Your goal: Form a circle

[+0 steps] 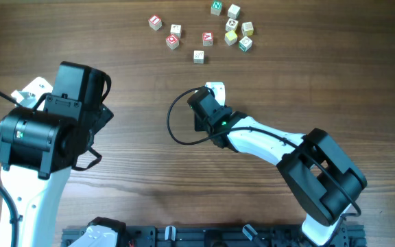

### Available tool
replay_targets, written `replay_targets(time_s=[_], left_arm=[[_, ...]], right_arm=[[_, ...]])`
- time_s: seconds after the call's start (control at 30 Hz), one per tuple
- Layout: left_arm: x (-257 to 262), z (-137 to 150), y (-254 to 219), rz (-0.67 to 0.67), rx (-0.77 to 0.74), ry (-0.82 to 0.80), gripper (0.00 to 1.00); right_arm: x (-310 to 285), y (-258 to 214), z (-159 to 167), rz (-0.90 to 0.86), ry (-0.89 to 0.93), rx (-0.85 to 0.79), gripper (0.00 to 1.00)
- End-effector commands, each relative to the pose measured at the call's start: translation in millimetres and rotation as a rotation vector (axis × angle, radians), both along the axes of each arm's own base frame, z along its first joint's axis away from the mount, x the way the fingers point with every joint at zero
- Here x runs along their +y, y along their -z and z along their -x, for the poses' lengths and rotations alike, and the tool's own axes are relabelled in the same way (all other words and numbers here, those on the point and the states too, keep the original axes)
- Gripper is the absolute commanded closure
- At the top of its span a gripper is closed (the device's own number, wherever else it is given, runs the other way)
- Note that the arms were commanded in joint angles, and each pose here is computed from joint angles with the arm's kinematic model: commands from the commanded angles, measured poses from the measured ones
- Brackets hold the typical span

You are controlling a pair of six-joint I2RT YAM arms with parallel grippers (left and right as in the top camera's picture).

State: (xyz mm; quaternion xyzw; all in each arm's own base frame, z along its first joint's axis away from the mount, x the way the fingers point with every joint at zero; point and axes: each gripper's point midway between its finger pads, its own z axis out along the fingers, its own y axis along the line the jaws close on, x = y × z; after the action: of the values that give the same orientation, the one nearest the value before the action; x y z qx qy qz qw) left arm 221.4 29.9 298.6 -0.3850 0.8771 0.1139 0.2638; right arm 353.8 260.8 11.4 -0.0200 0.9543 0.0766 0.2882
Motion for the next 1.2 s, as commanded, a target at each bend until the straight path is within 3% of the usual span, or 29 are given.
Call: replay_targets(time_s=[0.0,0.23,0.33,0.47,0.6,0.77,0.87,1.17], left_arm=[[2,1,-2,-0.001,-0.009,-0.008,0.00],[3,1,-2,-0.001,-0.009,-0.008,0.00],[2,1,-2,-0.001,-0.009,-0.008,0.00],[2,1,-2,-0.001,-0.009,-0.008,0.00],[2,1,-2,-0.001,-0.009,-0.008,0.00],[3,1,-2,-0.001,-0.009,-0.008,0.00],[2,1,-2,-0.001,-0.009,-0.008,0.00],[2,1,-2,-0.001,-0.009,-0.008,0.00]], right_arm=[[-2,10,2,0.012,-0.005,0.022,0.52],[-3,-12,3,-0.007,-0.006,0.001,0.49],[-2,-34,5,-0.041,-0.002,-0.016,0.43],[-8,-65,11,-0.079,0.034,-0.032,0.43],[-17,-71,19,-0.101,0.106,-0.007,0.59],[-20,-41,20,-0.076,0.162,0.050,0.93],[-18,-7,22,-0.052,0.177,0.108,0.96],[-14,5,25,-0.061,0.169,0.138,0.95]])
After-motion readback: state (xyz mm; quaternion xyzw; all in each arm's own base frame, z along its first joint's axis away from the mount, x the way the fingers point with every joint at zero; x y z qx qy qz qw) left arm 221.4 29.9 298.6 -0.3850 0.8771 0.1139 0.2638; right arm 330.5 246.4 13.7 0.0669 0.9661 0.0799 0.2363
